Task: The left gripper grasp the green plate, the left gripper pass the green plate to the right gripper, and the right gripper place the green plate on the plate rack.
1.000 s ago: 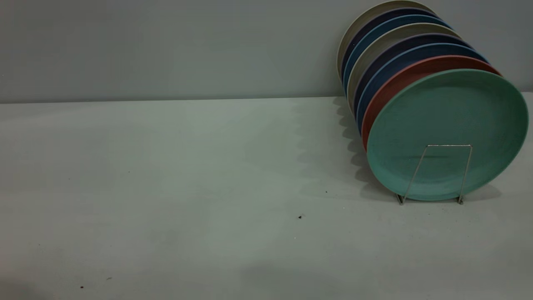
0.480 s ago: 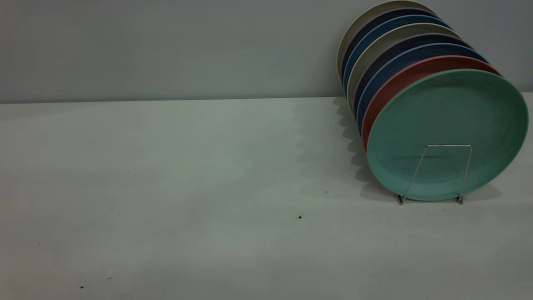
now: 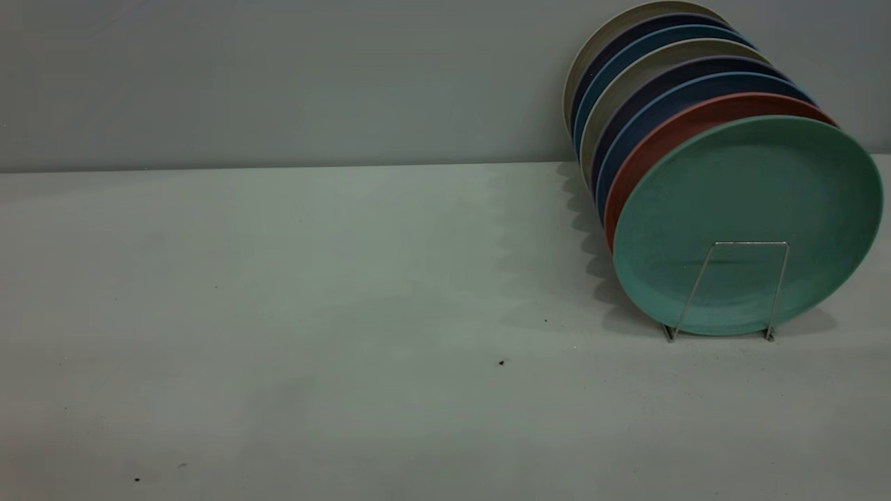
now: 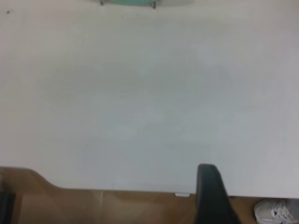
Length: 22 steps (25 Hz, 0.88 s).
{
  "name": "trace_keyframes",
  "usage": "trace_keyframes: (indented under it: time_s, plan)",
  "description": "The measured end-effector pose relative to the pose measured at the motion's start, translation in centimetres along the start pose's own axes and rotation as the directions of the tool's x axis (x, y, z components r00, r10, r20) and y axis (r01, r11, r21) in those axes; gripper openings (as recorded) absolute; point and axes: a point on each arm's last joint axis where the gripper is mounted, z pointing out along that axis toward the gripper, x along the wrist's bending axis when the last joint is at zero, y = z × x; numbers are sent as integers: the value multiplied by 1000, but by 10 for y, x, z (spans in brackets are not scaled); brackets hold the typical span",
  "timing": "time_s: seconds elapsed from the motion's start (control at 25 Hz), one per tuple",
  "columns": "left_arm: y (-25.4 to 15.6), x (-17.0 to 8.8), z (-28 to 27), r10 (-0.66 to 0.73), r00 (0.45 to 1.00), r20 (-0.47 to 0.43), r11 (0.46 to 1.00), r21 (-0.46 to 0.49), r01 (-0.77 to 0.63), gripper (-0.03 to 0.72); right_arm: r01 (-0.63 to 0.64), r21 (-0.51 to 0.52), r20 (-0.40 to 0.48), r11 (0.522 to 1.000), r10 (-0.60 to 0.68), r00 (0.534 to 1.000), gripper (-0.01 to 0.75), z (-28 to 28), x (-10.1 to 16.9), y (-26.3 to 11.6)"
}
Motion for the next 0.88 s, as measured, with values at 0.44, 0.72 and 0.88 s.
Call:
trace_keyframes:
  time_s: [0.44,0.72,0.88]
  plan:
    - [-26,3,-14,-37,998,-57,990,-138,29,580,1,-40,2,999,-1,1000,459,-5,0,-3]
    - [-30,2,-17,-40,998,-58,985,-170,29,580,10,-232,15,973,-7,1000,429,-25,2,-22]
    - [-30,2,-17,-40,997,-59,985,-172,29,580,11,-252,16,968,-7,1000,407,-28,3,-26]
